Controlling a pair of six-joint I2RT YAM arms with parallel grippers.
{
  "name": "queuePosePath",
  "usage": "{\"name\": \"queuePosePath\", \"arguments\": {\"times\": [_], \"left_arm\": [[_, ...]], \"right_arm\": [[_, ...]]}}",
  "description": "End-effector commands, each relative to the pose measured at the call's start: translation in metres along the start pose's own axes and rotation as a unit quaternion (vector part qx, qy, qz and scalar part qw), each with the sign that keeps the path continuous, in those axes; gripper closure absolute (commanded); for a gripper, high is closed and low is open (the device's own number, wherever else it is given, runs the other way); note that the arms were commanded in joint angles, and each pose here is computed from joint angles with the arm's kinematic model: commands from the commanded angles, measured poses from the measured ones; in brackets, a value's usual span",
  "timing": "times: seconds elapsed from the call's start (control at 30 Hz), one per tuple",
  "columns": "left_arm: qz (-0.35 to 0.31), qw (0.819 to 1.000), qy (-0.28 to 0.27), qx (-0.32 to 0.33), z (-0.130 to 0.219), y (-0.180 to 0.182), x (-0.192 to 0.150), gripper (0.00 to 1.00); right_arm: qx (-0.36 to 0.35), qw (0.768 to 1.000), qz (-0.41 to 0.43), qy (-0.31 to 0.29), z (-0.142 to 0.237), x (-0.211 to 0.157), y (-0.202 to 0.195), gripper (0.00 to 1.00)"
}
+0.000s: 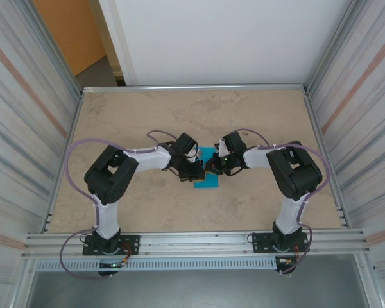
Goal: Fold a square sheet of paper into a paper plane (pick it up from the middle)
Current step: Fold the triangle a second time at the center of the table.
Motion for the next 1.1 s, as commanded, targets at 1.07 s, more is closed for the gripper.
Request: {"name": "queuePosePath", "arguments": {"times": [1.07], "left_arm": [[-0.033, 0.996, 0.059, 0.058, 0.008, 0.017, -0.014, 1.00]], "right_arm": [[-0.156, 0.985, -0.072, 0.015, -0.017, -0.012, -0.061, 0.97]]}}
Point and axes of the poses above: each hand's point on the last joint's axis, 136 mm out from that joint toward the fingers, its own z axis back along the fingers, its own y axis along the line the jaws close on, x = y × z, the point moved 10 cm from there along z, back along the fingers, and after that the axes turned 12 degrees about -z, right-handed, at the moved point
